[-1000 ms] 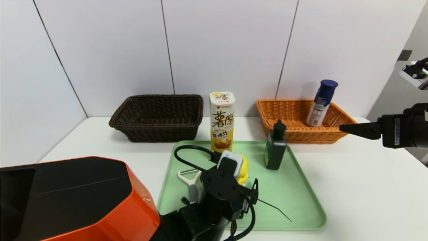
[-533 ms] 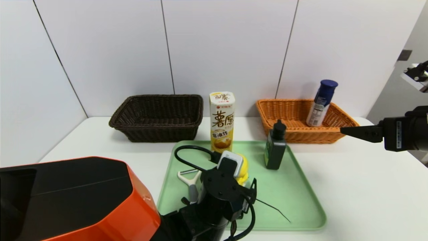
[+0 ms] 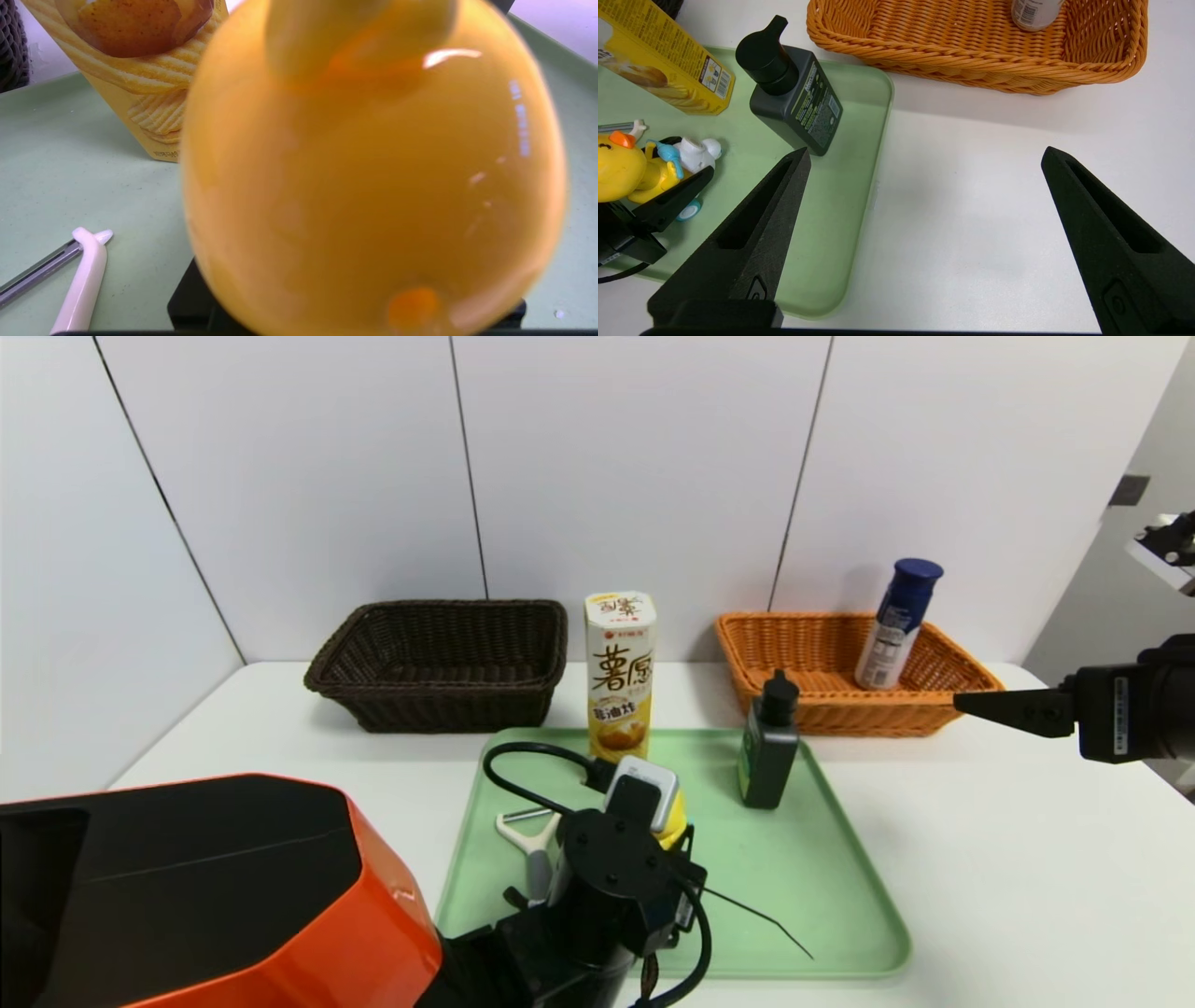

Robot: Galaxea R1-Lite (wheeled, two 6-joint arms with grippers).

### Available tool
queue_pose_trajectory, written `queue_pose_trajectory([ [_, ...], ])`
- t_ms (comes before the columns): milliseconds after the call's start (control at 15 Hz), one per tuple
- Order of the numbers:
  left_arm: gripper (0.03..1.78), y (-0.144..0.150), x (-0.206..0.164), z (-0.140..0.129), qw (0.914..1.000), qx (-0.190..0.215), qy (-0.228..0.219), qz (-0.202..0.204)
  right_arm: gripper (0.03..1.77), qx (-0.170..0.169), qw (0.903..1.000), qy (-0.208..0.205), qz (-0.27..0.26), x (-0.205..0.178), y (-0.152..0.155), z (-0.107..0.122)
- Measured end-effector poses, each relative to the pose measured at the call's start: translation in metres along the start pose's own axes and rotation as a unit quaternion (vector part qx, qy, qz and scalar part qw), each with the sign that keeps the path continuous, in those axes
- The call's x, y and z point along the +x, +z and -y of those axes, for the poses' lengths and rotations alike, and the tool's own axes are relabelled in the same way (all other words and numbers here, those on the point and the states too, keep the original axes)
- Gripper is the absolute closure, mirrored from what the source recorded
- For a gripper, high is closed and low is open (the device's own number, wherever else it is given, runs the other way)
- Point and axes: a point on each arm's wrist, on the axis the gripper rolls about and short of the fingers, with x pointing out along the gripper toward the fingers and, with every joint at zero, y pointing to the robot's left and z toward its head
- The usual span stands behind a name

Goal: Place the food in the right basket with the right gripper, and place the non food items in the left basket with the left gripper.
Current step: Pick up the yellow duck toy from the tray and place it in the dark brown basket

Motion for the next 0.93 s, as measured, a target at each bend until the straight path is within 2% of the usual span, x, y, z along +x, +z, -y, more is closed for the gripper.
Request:
queue_pose_trajectory([
  [400, 1.04, 0.008, -0.004, -0.001, 0.9999, -0.003, -0.012, 0.003, 0.09, 0.0, 1.0, 0.0, 0.003, -0.002, 0.0, 0.0],
  [733, 1.06, 0.034, -0.017, -0.002, 0.999, -0.009, -0.043, 0.013, 0.09, 0.001, 1.0, -0.001, -0.003, -0.003, -0.005, 0.0],
  [933, 1.06, 0.045, -0.024, -0.004, 0.9985, -0.016, -0.047, 0.023, 0.09, 0.001, 1.0, -0.001, -0.003, -0.004, -0.007, 0.0],
])
